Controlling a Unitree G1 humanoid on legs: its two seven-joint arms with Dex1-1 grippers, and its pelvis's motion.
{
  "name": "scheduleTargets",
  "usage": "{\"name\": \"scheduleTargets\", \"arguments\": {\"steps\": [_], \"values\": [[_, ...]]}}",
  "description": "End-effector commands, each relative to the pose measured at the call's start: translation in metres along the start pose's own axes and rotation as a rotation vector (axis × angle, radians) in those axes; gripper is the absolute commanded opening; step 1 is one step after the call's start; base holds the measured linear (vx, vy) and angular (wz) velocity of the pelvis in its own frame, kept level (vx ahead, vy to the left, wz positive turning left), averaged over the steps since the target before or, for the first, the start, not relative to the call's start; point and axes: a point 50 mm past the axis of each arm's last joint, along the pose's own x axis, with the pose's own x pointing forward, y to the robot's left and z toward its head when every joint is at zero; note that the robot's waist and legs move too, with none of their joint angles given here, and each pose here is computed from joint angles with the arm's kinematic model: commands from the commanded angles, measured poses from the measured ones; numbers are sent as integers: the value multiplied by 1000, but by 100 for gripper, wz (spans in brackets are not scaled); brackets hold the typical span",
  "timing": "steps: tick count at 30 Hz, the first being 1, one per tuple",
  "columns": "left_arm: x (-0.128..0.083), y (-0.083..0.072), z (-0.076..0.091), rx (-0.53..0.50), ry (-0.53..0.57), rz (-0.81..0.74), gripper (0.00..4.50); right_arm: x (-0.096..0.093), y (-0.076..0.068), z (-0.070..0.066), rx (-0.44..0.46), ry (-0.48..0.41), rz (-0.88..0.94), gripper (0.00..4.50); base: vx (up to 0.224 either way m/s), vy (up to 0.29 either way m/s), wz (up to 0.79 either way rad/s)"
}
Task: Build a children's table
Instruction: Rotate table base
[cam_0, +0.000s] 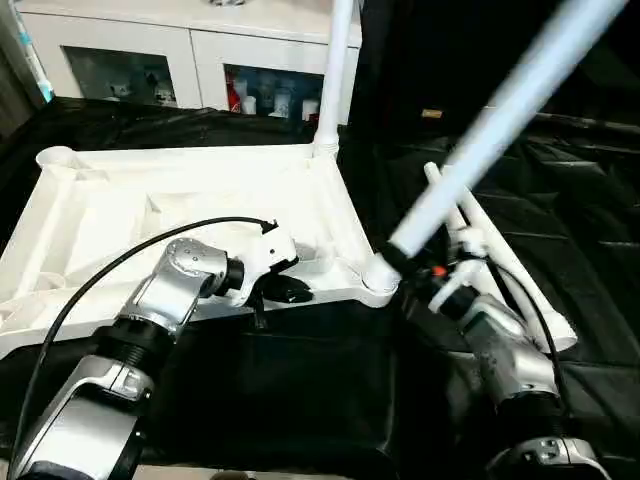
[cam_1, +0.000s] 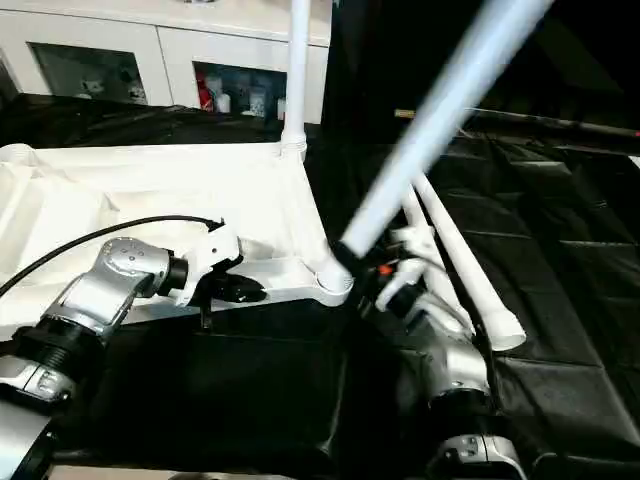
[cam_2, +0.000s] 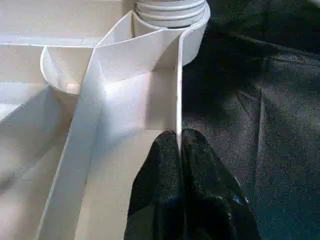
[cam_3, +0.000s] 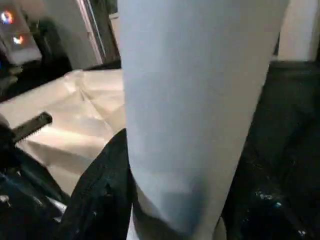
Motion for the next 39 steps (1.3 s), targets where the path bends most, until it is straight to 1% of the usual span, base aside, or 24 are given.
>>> {"name": "scheduleTargets", "arguments": {"steps": [1, 4, 6, 7, 8, 11, 13, 14, 15, 17, 20, 23, 26, 28, 29, 30, 33, 35, 36, 39], "values": [[-3, 6, 18, 55, -45, 26, 0, -6, 6, -32, -2, 187, 19, 190, 0, 0, 0], [-2, 5, 17, 54, -42, 23, 0, -4, 8, -30, -16, 209, 55, 190, 0, 0, 0], [-2, 4, 15, 58, -31, 12, 0, -3, 10, -29, -1, 241, 109, 190, 0, 0, 0], [-2, 4, 15, 58, -31, 12, 0, -3, 10, -29, -1, 241, 109, 190, 0, 0, 0], [-2, 4, 15, 62, -28, 0, 0, -2, 10, -29, 9, 267, 144, 190, 0, 0, 0], [-2, 3, 15, 74, -31, -15, 0, -3, 8, -29, 30, 296, 197, 190, 0, 0, 0], [-2, 3, 16, 82, -36, -19, 0, -4, 7, -29, 34, 297, 209, 190, 0, 0, 0], [-2, 1, 18, 114, -49, -39, 0, -9, 6, -31, 47, 302, 235, 190, 0, 0, 0], [-2, 1, 18, 114, -49, -39, 0, -9, 6, -31, 47, 302, 235, 190, 0, 0, 0], [-1, -3, 20, 155, -73, -90, 0, -17, 6, -35, 58, 327, 283, 190, 0, 0, 0], [-1, -7, 23, 171, -109, -139, 0, -22, 8, -37, 53, 344, 323, 190, 0, 0, 0], [-2, -11, 24, 177, -121, -200, 0, -27, 9, -41, 37, 373, 368, 190, 0, 0, 0], [-2, -11, 24, 182, -119, -213, 0, -29, 9, -43, 33, 382, 380, 190, 0, 0, 0], [-2, -10, 24, 184, -116, -205, 0, -29, 7, -43, 31, 378, 365, 190, 0, 0, 0], [-1, -8, 22, 177, -102, -174, 0, -26, 2, -43, 28, 365, 288, 190, 0, 0, 0], [-1, -7, 22, 177, -101, -171, 0, -26, 1, -43, 27, 364, 282, 190, 0, 0, 0], [2, -4, 20, 165, -80, -123, 0, -22, -5, -42, 18, 328, 186, 190, 0, 0, 0], [5, 1, 18, 130, -54, -58, 0, -16, -14, -42, 22, 312, 43, 190, 0, 0, 0], [5, 2, 18, 128, -54, -55, 0, -16, -15, -42, 24, 311, 34, 190, 0, 0, 0], [8, 5, 20, 89, -52, -23, 0, -8, -20, -44, 32, 309, -90, 190, 0, 0, 0]]}}
